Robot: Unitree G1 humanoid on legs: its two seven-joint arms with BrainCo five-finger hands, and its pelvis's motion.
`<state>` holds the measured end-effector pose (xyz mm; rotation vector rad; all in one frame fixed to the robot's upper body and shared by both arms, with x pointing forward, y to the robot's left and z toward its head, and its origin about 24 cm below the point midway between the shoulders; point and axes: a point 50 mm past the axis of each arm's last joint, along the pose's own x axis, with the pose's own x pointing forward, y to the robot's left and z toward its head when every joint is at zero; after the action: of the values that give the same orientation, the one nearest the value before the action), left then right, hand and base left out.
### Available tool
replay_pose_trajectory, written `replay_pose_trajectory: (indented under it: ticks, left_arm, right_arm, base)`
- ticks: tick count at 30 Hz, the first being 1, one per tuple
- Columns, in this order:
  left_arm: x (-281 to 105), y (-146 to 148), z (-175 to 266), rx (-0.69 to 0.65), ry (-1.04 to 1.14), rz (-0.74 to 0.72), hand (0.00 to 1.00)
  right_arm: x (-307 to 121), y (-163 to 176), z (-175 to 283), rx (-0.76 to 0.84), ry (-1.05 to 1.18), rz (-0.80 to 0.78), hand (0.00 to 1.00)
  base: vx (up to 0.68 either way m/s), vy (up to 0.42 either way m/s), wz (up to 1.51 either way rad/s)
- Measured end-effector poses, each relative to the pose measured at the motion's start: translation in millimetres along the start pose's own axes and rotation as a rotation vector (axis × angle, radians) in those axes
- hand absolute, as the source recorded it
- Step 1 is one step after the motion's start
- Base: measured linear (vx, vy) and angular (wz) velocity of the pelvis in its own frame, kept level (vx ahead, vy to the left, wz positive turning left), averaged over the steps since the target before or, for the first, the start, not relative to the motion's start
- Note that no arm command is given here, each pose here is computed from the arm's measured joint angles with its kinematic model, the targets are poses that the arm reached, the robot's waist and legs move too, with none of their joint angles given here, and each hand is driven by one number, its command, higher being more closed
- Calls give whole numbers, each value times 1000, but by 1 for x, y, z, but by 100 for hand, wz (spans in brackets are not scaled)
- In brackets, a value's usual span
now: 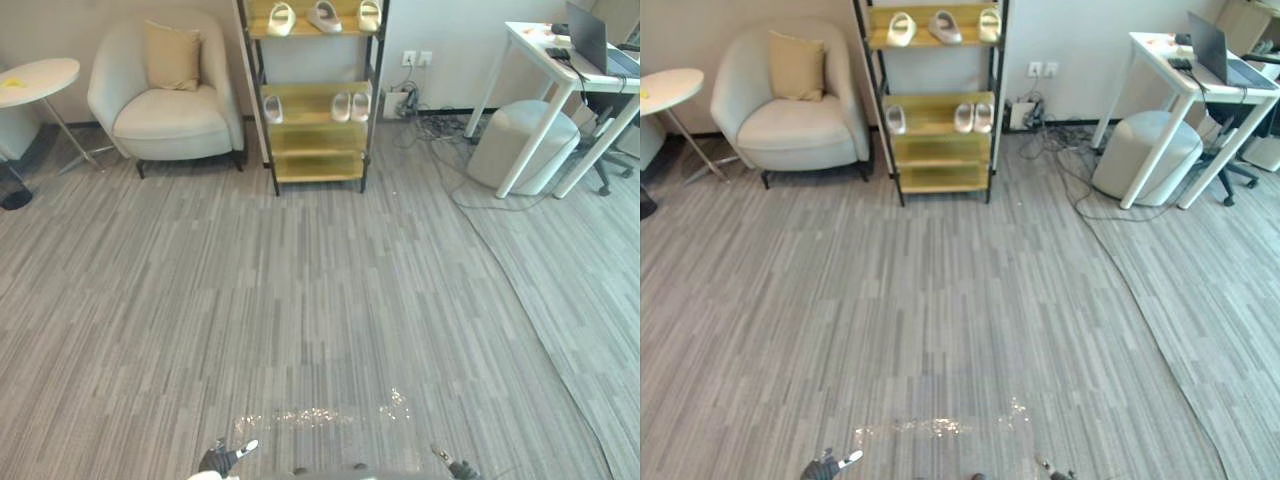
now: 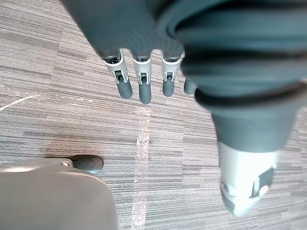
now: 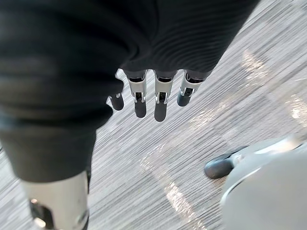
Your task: Organize the slippers on the shoe rack
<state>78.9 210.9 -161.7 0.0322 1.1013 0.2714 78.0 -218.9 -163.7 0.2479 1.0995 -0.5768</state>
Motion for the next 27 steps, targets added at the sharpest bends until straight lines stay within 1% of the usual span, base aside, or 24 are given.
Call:
replay_pose_trajectory:
  ticks: [1,4,27]
  left_arm:
    - [1,0,2,6,-6,-1,0]
    - [1,-1,4,16,-10,-5,0]
    - [1,0,4,15,-12,-4,0]
  right_arm:
    - [0,8,1,3,-3,18,0]
    - [0,15,2,6,-5,35,0]
    - [0,16,3,1,-8,40,0]
  base:
    - [0,0,0]
    - [0,0,0]
    - [-11,-6,0]
